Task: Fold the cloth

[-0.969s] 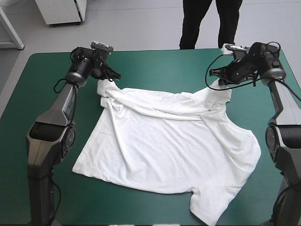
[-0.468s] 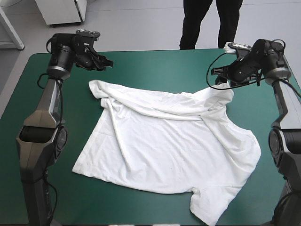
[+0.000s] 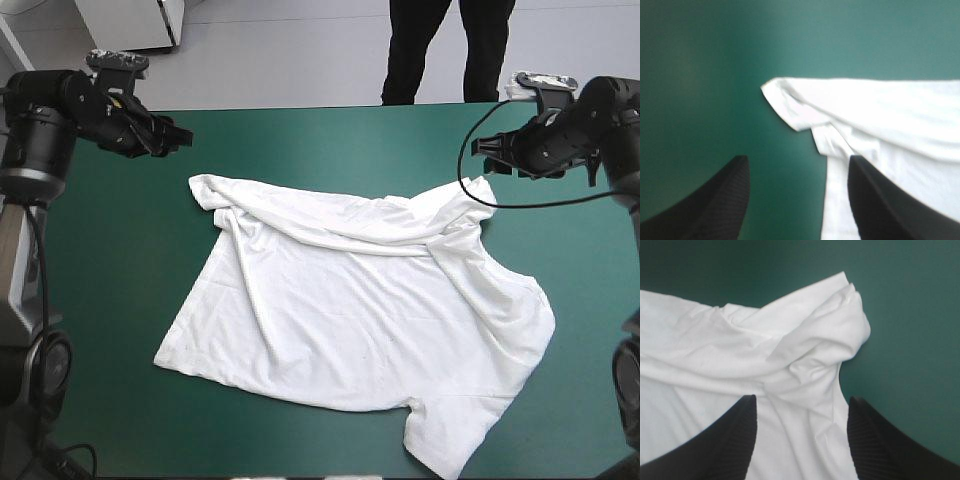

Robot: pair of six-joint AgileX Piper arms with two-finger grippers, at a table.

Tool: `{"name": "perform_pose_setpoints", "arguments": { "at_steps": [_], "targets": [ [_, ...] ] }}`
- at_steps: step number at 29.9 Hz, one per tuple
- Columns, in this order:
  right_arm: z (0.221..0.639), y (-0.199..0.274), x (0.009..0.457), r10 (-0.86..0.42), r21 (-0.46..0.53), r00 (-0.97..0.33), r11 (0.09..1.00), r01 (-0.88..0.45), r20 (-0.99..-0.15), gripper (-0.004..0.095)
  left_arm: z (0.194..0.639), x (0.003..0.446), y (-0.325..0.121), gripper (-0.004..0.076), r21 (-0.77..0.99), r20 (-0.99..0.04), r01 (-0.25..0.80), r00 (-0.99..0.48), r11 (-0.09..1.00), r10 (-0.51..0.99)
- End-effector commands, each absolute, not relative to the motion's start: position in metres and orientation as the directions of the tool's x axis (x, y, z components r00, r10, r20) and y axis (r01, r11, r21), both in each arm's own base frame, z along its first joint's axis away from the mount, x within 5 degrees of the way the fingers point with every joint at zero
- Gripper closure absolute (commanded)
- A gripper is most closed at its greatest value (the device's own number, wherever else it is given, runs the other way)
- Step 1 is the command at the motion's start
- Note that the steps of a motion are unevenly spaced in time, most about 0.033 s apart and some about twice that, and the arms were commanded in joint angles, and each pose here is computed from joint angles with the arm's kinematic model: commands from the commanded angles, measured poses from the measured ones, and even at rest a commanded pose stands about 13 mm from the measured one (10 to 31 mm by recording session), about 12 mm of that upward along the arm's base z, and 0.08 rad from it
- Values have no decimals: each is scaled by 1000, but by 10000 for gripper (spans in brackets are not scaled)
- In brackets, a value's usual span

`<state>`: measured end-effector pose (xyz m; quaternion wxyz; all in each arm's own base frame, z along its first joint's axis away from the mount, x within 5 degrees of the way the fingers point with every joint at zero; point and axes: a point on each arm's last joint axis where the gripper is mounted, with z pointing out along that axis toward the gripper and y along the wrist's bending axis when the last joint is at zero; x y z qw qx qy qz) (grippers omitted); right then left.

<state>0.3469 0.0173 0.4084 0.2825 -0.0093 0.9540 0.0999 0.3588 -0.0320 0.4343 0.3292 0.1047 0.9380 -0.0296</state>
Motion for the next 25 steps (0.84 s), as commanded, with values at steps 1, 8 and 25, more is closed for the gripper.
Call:
{"name": "perform_pose_setpoints", "arguments": {
  "at_steps": [1,8,25],
  "targets": [
    [432,17,299,42,185,-811,979,-83,-584,398,460,301,-35,299,-29,-657,259,-733,965,177],
    [416,14,234,46,158,-832,986,-51,-553,398,467,221,-30,317,-13,-686,275,-702,961,192],
    [326,-3,189,61,-1,-933,998,66,-355,398,412,169,-29,317,-85,-593,269,-788,959,168]
  ]
}}
